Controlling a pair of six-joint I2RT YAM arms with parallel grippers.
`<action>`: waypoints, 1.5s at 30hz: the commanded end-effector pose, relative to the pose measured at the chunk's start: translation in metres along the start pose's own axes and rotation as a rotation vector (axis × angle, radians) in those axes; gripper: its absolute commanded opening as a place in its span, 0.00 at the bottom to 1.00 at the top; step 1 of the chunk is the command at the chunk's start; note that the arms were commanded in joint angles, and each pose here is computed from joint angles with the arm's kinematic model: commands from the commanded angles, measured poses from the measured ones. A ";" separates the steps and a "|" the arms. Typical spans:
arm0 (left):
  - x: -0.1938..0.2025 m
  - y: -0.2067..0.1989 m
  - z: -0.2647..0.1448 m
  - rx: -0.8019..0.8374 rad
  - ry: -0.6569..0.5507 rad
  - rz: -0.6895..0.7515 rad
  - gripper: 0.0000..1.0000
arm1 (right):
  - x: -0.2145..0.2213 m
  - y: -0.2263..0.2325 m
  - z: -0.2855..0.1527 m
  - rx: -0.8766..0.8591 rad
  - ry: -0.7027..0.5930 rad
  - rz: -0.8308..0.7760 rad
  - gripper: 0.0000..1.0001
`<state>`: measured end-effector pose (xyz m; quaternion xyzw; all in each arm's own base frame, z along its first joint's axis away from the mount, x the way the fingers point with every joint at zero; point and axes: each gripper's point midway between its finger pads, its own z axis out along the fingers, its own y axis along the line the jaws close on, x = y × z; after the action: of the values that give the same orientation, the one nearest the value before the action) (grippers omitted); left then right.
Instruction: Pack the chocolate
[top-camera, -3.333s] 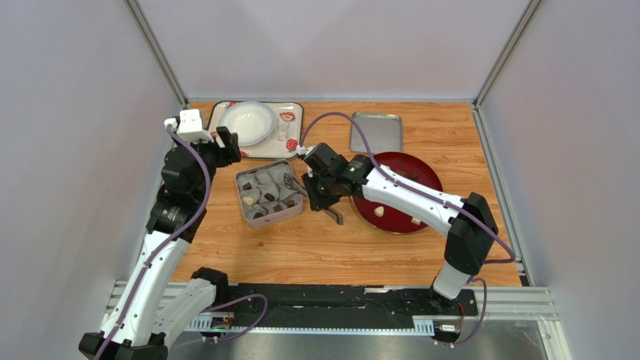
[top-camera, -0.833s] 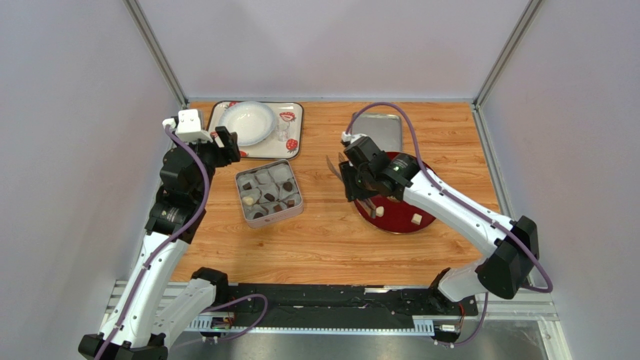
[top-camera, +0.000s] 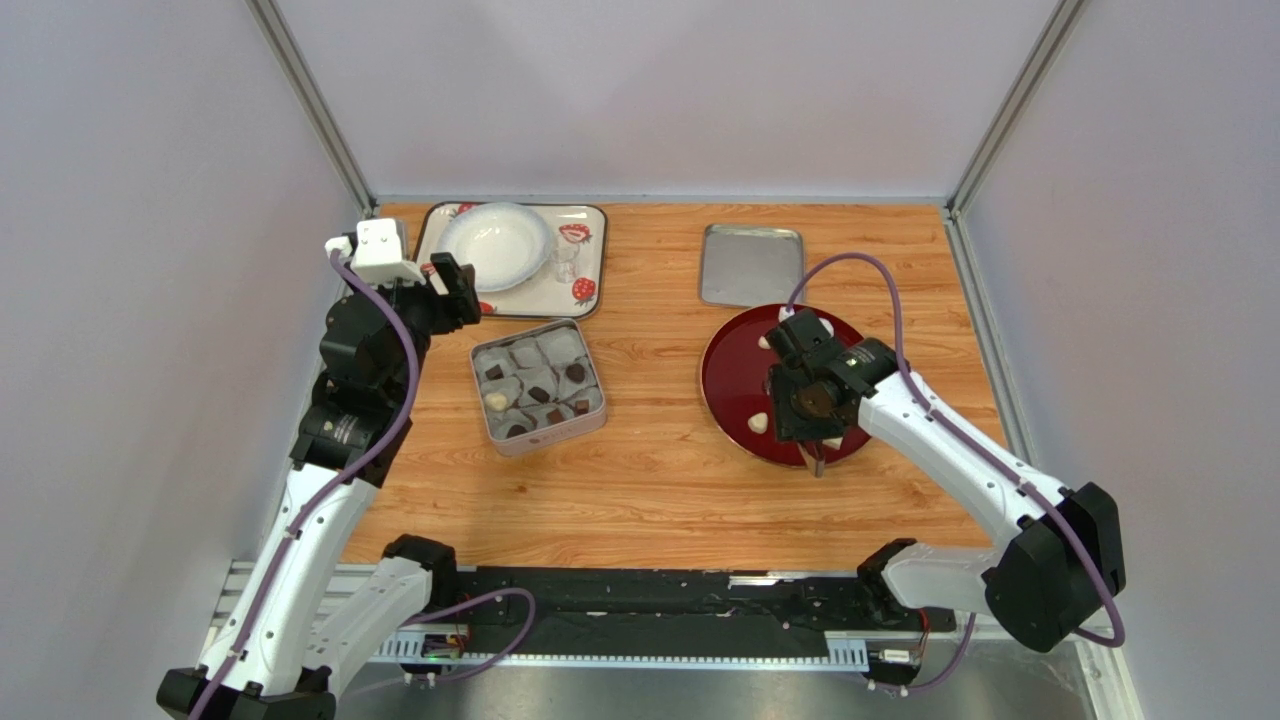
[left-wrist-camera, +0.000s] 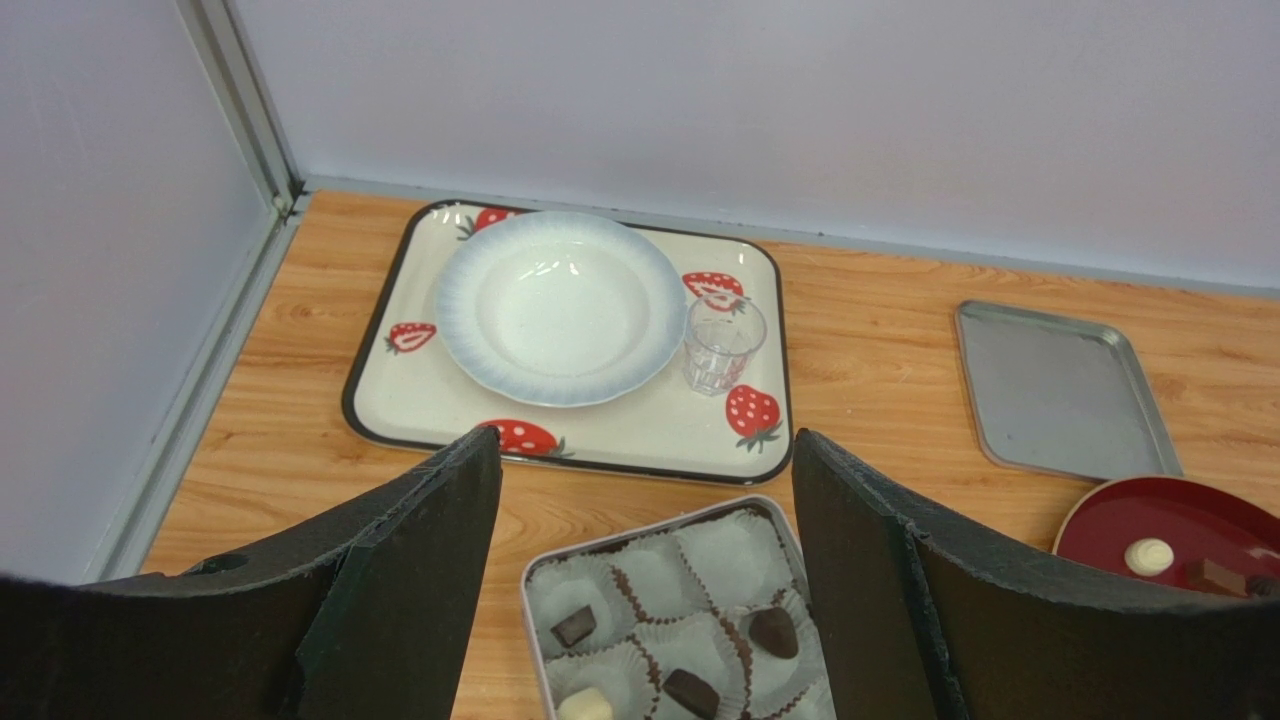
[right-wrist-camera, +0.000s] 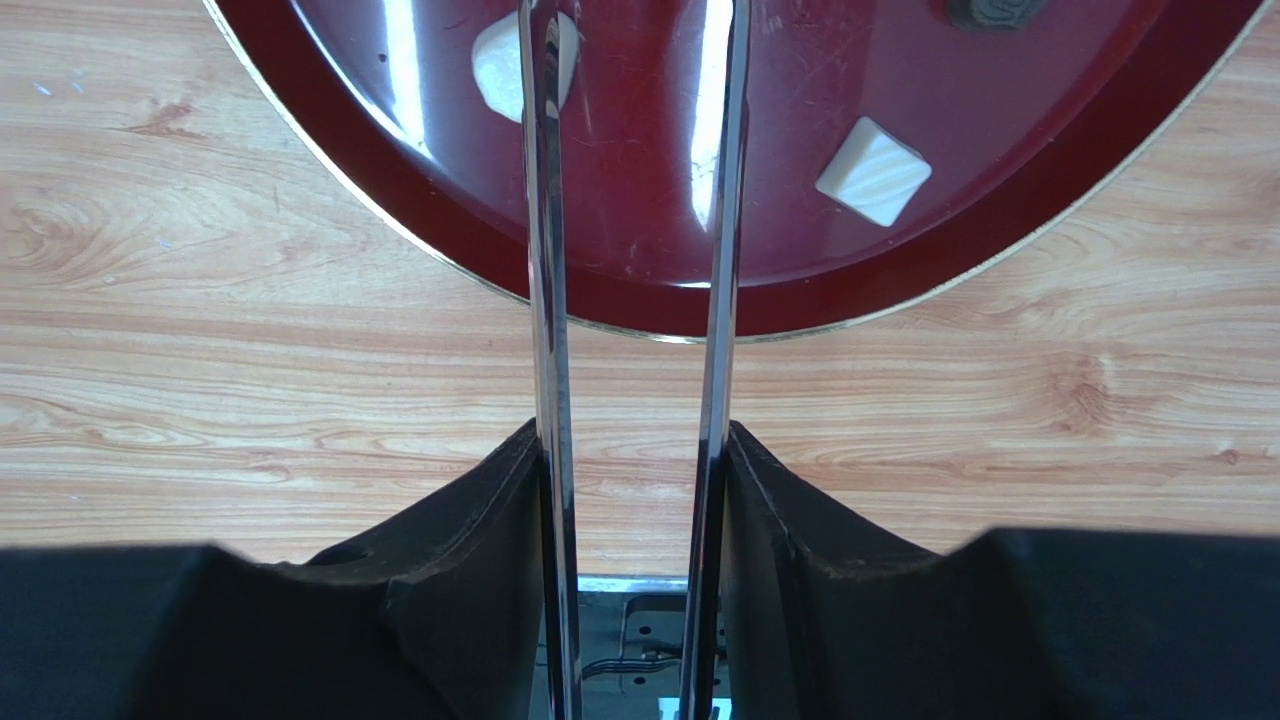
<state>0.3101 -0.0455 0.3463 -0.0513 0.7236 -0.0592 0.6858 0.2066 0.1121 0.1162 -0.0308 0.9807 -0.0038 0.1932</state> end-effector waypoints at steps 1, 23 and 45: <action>-0.023 -0.003 -0.004 0.012 -0.053 -0.020 0.79 | -0.015 0.013 0.001 -0.064 -0.051 0.001 0.44; -0.022 -0.003 -0.004 0.013 -0.049 -0.019 0.79 | -0.012 0.014 0.021 -0.063 -0.012 -0.002 0.38; -0.023 -0.002 -0.005 0.012 -0.051 -0.018 0.79 | -0.067 0.063 -0.047 -0.220 -0.203 -0.105 0.22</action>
<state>0.3101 -0.0460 0.3462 -0.0502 0.7238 -0.0602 0.6856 0.2328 0.1542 0.1395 -0.0830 0.9679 0.0589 0.2300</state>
